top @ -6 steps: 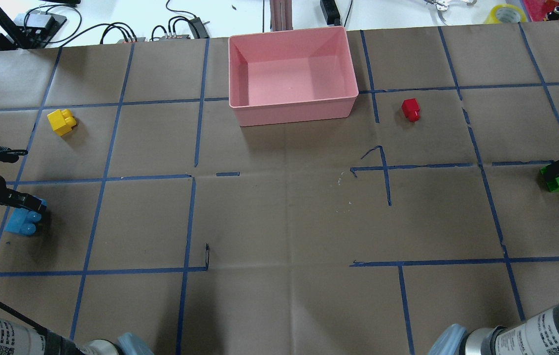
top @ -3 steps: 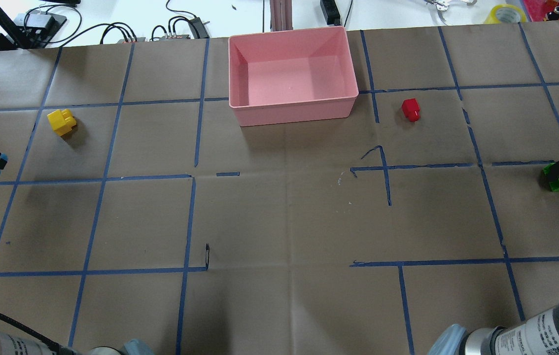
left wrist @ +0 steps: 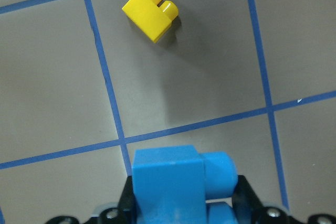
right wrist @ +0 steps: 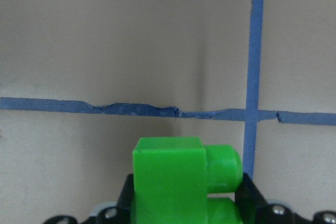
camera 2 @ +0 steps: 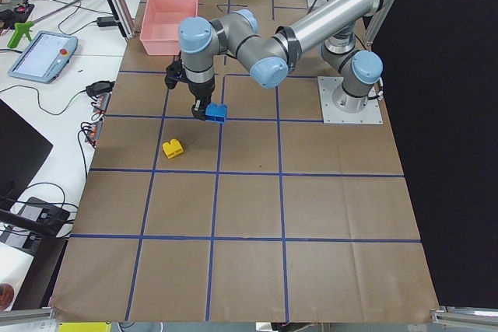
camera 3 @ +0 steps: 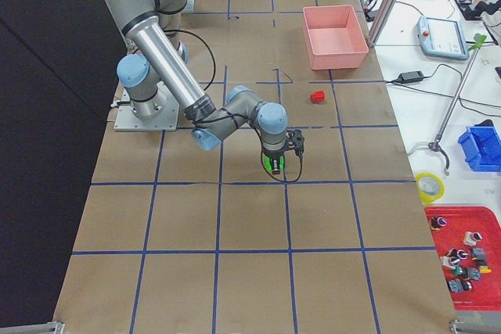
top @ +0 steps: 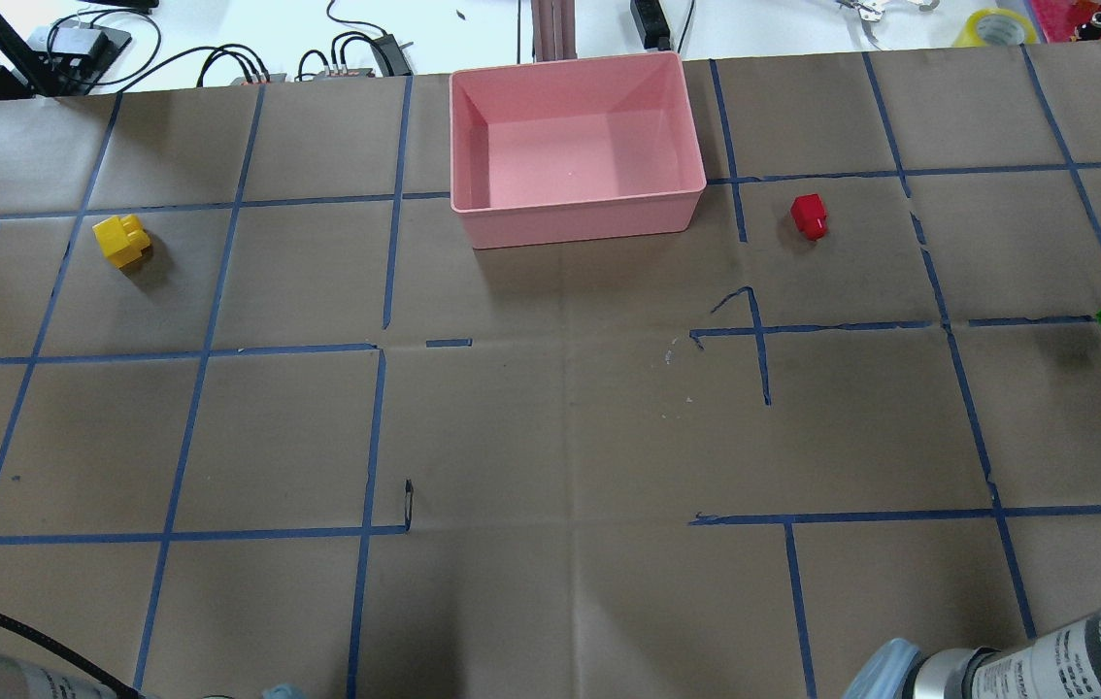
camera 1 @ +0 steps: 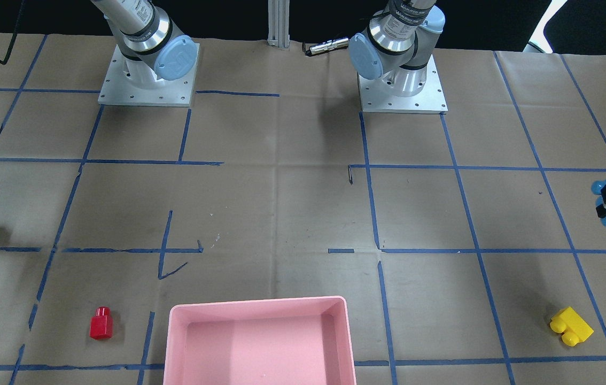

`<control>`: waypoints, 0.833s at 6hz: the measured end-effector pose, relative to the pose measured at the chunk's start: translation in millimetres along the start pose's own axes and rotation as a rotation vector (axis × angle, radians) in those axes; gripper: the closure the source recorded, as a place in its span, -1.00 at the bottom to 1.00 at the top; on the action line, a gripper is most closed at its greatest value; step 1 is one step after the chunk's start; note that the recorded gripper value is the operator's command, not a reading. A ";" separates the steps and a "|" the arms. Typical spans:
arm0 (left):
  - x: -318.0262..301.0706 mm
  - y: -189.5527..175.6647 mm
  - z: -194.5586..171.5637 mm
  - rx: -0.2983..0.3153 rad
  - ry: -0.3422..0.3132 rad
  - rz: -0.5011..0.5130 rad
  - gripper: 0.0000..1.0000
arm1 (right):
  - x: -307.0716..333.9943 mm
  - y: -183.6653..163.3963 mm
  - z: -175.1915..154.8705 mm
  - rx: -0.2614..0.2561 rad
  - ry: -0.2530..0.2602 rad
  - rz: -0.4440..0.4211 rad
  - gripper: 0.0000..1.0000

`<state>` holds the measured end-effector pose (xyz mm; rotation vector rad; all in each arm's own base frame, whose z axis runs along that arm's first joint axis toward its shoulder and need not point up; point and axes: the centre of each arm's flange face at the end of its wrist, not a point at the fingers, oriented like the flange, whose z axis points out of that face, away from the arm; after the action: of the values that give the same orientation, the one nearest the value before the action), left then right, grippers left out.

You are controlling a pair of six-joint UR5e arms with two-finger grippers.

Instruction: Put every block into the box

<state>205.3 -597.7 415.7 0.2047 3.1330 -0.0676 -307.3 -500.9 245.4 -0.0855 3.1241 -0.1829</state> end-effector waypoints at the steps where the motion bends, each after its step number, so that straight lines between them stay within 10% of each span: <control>1: 45.9 -36.1 -0.6 0.017 0.003 -0.086 0.52 | -1.7 -3.6 -36.4 0.021 0.017 0.001 0.88; 5: 297.9 -186.8 -23.3 0.148 0.057 -0.292 0.51 | -71.9 -34.3 -145.5 0.165 0.030 -0.067 0.90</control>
<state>-114.4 -743.0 445.8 -0.2571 3.1886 -0.2984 -235.7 -514.0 394.4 -0.1869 3.1225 -0.4455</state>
